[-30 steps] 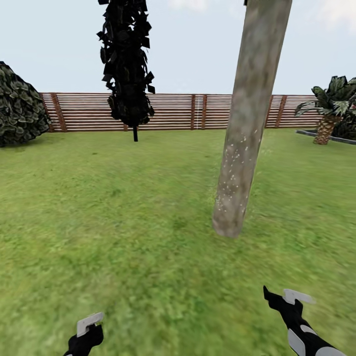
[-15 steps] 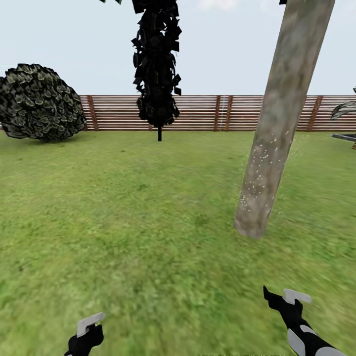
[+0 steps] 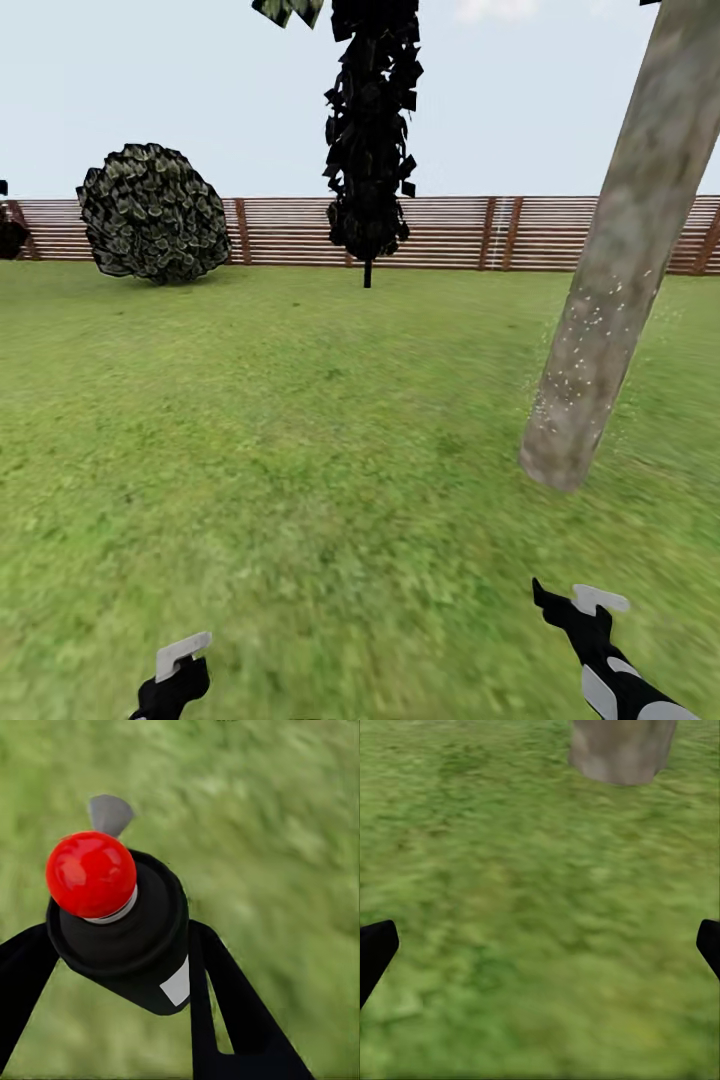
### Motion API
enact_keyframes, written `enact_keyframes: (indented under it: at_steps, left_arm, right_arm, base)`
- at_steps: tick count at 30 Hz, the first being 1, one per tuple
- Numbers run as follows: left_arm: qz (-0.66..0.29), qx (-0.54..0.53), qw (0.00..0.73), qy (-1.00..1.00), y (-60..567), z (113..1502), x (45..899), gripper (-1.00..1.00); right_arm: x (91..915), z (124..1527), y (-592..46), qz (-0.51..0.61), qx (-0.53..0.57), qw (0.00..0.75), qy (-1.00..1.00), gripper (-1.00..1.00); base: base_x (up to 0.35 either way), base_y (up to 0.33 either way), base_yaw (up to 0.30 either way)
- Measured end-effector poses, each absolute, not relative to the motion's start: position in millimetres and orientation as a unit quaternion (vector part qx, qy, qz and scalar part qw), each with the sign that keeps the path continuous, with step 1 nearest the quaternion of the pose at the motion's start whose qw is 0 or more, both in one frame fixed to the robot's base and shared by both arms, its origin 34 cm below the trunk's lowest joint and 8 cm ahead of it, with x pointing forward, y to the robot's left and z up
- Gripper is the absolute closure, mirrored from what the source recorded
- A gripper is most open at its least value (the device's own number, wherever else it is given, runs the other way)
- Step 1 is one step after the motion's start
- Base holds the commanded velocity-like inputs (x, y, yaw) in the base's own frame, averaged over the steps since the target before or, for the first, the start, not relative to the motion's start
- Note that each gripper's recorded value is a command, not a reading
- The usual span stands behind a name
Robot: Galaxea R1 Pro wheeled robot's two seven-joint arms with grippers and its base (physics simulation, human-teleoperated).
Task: In the garden, pick up the pesticide atomizer on the floor and spray pesticide onto both trees until each tree trunk is fully covered.
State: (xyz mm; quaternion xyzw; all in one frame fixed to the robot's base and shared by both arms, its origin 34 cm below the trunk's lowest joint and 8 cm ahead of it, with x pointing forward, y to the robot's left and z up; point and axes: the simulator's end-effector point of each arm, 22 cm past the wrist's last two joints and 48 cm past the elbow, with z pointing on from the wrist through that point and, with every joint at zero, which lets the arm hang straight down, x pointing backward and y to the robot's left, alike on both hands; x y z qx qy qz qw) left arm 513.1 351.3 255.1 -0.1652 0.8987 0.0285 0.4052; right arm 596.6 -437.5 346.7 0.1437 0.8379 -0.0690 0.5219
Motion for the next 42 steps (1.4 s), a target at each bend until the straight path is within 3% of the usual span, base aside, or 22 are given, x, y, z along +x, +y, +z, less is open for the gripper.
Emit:
enact_keyframes:
  at_steps: [42]
  left_arm:
    - [0.025, -0.166, 0.423, 0.891, 350.3, 272.1, 522.9, 1.00]
  right_arm:
    - [602.8, 366.9, -437.0, -0.066, 0.144, 0.538, 0.828, -1.00]
  base:
    - [-0.001, 0.000, 0.265]
